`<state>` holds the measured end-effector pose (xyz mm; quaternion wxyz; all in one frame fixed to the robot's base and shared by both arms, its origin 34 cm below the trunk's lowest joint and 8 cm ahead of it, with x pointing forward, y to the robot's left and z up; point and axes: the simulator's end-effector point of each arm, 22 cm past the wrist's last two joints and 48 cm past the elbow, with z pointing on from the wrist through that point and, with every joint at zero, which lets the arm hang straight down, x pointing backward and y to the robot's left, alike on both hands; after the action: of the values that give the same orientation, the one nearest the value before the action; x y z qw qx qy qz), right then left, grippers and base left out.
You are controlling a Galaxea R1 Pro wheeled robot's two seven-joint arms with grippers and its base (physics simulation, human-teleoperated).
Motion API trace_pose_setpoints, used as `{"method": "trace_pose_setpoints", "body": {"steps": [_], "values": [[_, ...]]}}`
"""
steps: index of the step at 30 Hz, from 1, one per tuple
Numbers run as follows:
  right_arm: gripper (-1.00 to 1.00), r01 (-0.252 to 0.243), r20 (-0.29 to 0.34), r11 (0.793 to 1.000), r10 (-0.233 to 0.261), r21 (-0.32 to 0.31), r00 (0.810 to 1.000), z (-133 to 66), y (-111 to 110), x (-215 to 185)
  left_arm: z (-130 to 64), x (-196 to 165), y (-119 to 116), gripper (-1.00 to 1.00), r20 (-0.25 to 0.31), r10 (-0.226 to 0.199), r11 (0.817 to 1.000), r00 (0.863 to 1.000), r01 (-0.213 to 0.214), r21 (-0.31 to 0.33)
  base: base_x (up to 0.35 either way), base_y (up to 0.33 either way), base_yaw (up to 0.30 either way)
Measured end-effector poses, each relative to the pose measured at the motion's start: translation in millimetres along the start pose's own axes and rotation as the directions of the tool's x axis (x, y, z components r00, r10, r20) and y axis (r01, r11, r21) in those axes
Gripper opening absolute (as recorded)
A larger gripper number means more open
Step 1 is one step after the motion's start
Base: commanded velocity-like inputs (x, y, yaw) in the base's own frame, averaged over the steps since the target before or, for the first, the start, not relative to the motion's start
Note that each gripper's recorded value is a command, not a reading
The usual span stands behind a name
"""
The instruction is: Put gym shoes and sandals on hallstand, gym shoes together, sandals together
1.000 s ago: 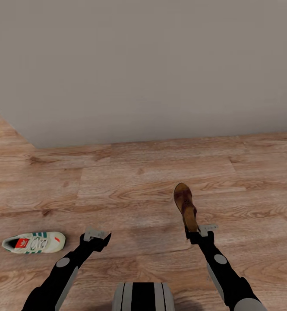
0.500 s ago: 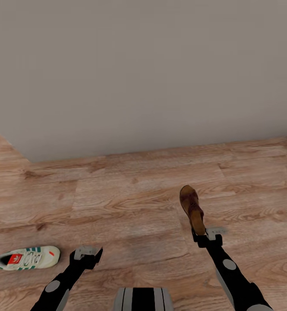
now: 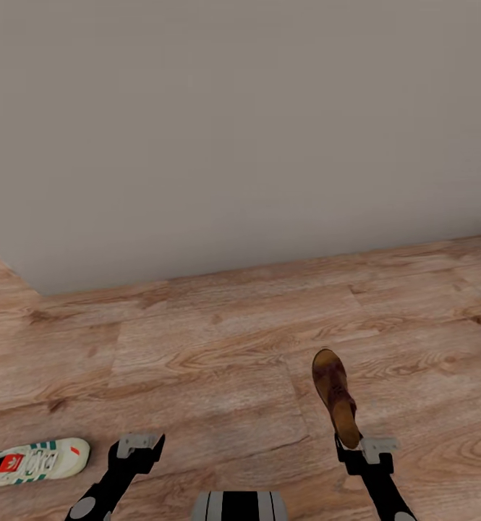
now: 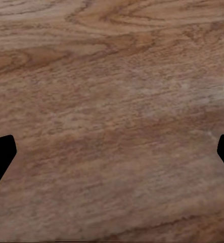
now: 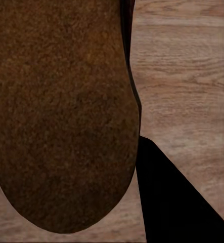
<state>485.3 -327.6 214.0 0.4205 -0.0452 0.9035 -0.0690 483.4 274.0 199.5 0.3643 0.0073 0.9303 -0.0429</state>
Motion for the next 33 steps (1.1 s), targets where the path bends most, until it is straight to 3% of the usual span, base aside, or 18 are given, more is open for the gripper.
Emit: {"method": "trace_pose_setpoints", "body": {"steps": [5, 12, 20, 33], "values": [[-1.0, 0.002, 0.003, 1.0, -0.002, 0.004, 1.0, -14.0, -3, 4, -5.8, 2, 6, 1.0, 0.002, -0.003, 0.999, 1.0, 0.003, -0.033, 0.0, 0.0, -0.126], [-1.0, -0.015, -0.061, 1.0, 0.016, 0.017, 0.998, -32.4, -9, 20, -20.1, 10, 9, 1.0, -0.027, -0.012, 0.999, 1.0, 0.011, -0.049, 0.0, 0.0, -0.126], [-1.0, -0.03, -0.078, 0.999, 0.032, 0.025, 0.996, -44.2, -12, 11, -34.9, -5, 10, 1.0, 0.012, -0.004, 0.998, 1.0, 0.005, -0.056, 0.0, 0.0, -0.126], [-1.0, -0.039, -0.089, 0.999, 0.041, 0.023, 0.995, -57.0, -12, -3, -53.0, -21, 8, 1.0, 0.024, -0.002, 0.998, 1.0, 0.004, -0.057, 0.0, 0.0, -0.166]]}}
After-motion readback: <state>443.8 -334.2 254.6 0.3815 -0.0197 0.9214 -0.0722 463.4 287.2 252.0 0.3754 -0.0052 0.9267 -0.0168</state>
